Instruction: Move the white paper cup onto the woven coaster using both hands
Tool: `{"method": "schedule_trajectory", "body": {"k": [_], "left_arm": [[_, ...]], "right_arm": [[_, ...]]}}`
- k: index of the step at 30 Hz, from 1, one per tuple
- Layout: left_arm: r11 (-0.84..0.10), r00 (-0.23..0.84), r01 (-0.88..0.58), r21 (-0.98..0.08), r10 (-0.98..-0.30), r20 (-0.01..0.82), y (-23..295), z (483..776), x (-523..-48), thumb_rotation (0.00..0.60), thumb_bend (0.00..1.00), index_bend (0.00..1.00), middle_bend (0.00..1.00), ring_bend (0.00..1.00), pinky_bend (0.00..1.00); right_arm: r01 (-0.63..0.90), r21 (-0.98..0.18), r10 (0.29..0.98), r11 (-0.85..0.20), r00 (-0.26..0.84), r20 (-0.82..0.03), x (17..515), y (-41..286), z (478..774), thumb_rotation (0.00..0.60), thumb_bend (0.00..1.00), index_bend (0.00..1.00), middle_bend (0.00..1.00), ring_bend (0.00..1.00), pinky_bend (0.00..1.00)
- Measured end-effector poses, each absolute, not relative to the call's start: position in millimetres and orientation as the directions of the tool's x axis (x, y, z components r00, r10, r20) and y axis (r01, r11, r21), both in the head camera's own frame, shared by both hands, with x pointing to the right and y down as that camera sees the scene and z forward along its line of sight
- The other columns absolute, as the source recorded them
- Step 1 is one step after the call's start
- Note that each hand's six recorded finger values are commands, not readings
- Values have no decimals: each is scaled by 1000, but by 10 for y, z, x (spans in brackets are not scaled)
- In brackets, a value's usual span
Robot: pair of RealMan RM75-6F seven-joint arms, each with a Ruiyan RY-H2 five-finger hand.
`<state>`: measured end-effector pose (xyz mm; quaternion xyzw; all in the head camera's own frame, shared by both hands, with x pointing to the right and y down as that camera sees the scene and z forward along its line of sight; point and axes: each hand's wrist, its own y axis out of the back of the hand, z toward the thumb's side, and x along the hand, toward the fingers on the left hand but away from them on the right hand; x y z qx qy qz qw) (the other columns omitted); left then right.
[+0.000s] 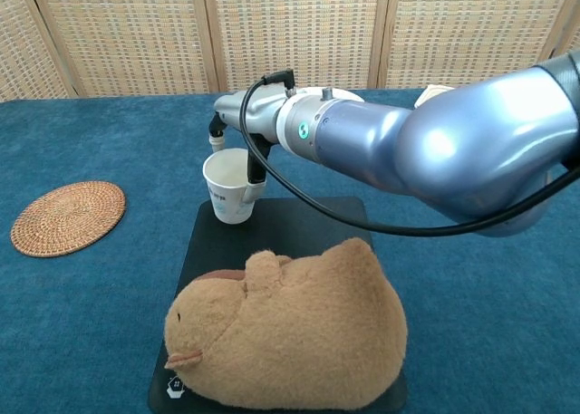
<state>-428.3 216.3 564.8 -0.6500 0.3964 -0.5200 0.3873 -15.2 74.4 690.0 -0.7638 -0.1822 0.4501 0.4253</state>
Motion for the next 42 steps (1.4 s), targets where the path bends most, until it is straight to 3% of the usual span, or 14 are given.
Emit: {"method": "schedule_trajectory", "body": {"k": [10,20,26,35,42], "left_arm": [[-385,146,-110,-917,-918,368,2170,5642,-4272,600,162,0,0,0,0],[-384,152,-110,-917,-918,366,2184,5626,-4253,600,162,0,0,0,0],[-378,155,-105,-920,-920,360,2196,5607,-4239,600,162,0,0,0,0],[-382,170,-108,-918,-917,361,2215,5598,-4190,600,162,0,0,0,0],[-377,176,-102,-921,-918,356,2226,5590,-4144,600,162,0,0,0,0]], "right_arm": [[-110,-809,665,-577,511,-544,-59,762,6948,600,49,314,48,0,0],[-127,-786,652,-605,489,-580,103,836,6927,600,50,84,0,0,0],[-128,-783,663,-609,459,-591,301,815,6791,600,50,44,0,0,0],[-66,-851,769,-521,397,-501,1025,771,6425,600,50,40,0,0,0],[-14,-909,842,-417,370,-392,1839,1084,6168,600,50,37,0,0,0]]}}
